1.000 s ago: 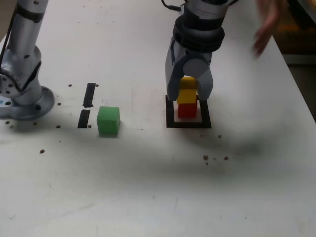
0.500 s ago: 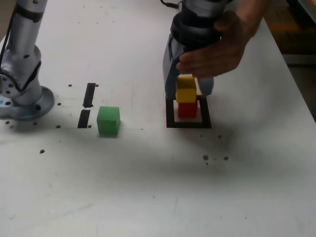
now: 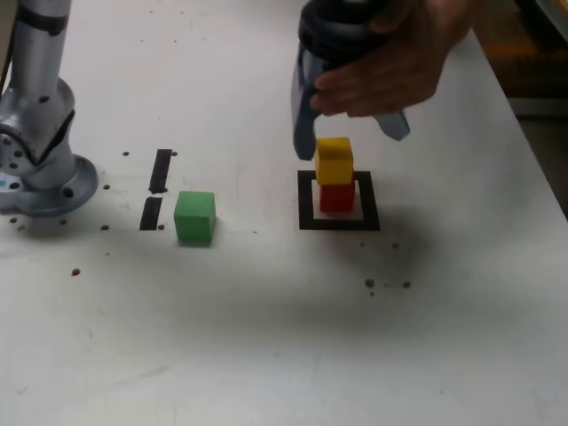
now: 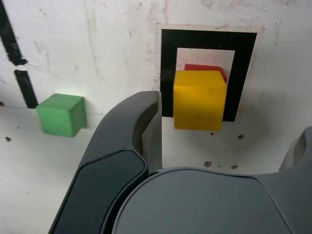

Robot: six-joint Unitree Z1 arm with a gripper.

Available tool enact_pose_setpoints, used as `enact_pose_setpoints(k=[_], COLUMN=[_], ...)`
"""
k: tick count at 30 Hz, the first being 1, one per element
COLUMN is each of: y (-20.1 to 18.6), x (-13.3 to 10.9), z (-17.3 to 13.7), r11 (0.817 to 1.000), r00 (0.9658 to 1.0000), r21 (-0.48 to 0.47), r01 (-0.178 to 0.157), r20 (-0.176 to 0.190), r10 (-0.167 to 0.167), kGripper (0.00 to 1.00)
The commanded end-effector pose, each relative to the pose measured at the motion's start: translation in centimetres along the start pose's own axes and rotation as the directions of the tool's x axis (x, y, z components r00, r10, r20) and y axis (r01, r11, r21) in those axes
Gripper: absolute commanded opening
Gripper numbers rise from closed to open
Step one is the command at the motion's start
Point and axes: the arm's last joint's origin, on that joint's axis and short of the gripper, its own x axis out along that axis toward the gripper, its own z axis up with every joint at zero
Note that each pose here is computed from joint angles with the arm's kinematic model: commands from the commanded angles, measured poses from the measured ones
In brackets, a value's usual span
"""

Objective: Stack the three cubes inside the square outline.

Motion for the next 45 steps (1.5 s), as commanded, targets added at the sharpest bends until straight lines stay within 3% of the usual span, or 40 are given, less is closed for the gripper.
enact_pose_setpoints(k=[1, 9, 15, 20, 23, 28, 30, 36, 45], y=[-0.3, -1.3, -3.0, -4.5, -5.1, -5.6, -5.7, -5.7, -5.5], x=[-1.0, -2.3, -1.7, -0.7, 0.4, 3.7, 5.1, 8.3, 11.4], z=[-1.1, -4.4, -7.1, -8.6, -9.5, -10.9, -11.2, -11.4, -11.7], r11=[1.0, 0.999, 0.995, 0.987, 0.982, 0.981, 0.981, 0.98, 0.98], r00=[0.9999, 0.9999, 0.9986, 0.9956, 0.9908, 0.9742, 0.9709, 0.9754, 0.9735], r21=[0.011, 0.053, 0.097, 0.154, 0.183, 0.189, 0.184, 0.183, 0.172], r01=[-0.002, 0.009, 0.037, 0.038, 0.034, 0.051, 0.063, 0.082, 0.099], r20=[0.015, 0.008, -0.04, -0.091, -0.135, -0.226, -0.239, -0.217, -0.221], r10=[0.002, -0.01, -0.033, -0.025, -0.009, -0.007, -0.018, -0.041, -0.06], kGripper=[1.0, 1.0, 1.0, 1.0, 1.0, 1.0, 1.0, 0.99, 0.96])
